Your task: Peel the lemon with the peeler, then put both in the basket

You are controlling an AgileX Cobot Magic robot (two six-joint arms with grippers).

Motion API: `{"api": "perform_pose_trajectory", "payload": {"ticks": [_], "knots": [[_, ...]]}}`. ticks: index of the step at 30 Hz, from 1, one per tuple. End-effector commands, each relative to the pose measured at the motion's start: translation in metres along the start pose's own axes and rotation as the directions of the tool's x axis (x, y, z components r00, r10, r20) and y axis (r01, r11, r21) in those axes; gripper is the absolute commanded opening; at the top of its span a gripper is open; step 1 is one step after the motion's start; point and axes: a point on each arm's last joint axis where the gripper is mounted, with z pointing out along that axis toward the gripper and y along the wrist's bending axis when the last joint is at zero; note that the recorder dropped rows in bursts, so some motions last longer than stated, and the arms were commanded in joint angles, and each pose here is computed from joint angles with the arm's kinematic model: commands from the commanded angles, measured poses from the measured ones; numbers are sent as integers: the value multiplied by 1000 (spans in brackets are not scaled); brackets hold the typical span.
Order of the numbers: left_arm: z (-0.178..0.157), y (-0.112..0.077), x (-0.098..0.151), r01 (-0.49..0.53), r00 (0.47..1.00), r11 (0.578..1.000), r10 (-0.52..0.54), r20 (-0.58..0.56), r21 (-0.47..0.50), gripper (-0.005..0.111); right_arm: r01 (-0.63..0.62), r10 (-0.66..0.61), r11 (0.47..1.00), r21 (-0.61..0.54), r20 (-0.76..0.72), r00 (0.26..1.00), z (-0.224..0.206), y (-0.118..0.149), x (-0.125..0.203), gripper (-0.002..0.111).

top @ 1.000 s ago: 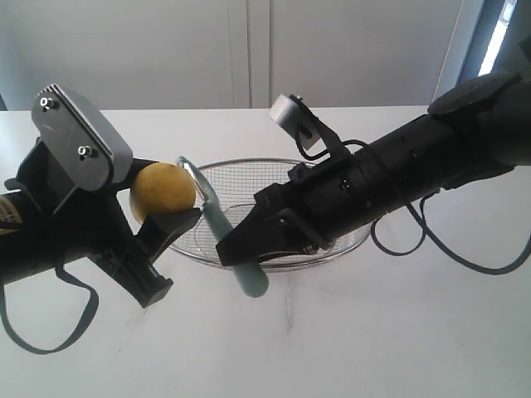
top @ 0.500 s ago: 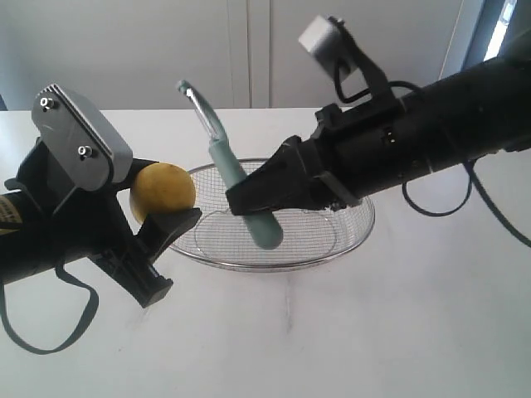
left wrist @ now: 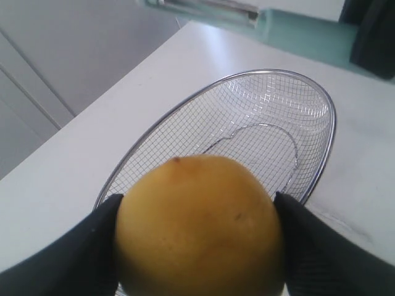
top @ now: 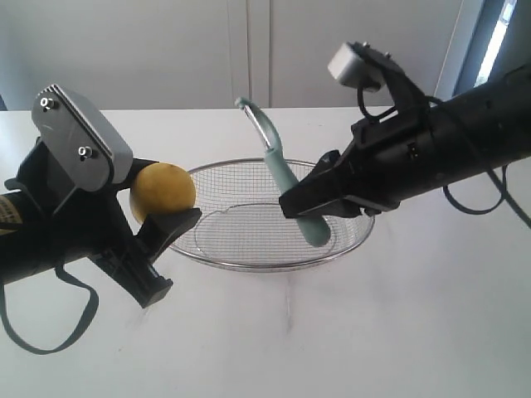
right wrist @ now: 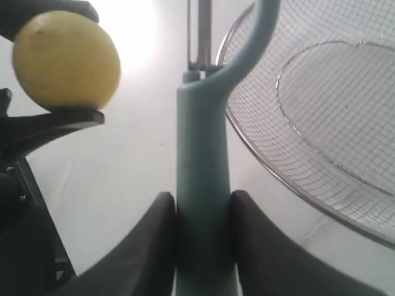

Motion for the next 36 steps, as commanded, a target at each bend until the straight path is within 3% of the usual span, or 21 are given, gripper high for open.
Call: {"api": "perform_pose_trajectory", "payload": {"ticks": [1,9,21,31,36], "knots": [[-1,0,-1,-7,1000,1000,7,16,-6,0,-87,87,996,-17,-19,996,15,-14,5,0],[-1,0,-1,-7,1000,1000,7,16,-6,0,-215,203,968,-132,-101,974,43,-23,14,0],[-1,0,-1,-5,1000,1000,5,16,-6,0,-173,134,959,-225,-177,975,70,6,20,0],[-1,0,-1,-5,1000,1000,5,16,-6,0,-203,156,934,-295,-174,972,68,13,16,0],[-1,0,-1,-5,1000,1000,5,13,-4,0,-161,114,933,-321,-161,980,65,17,10,0]]}}
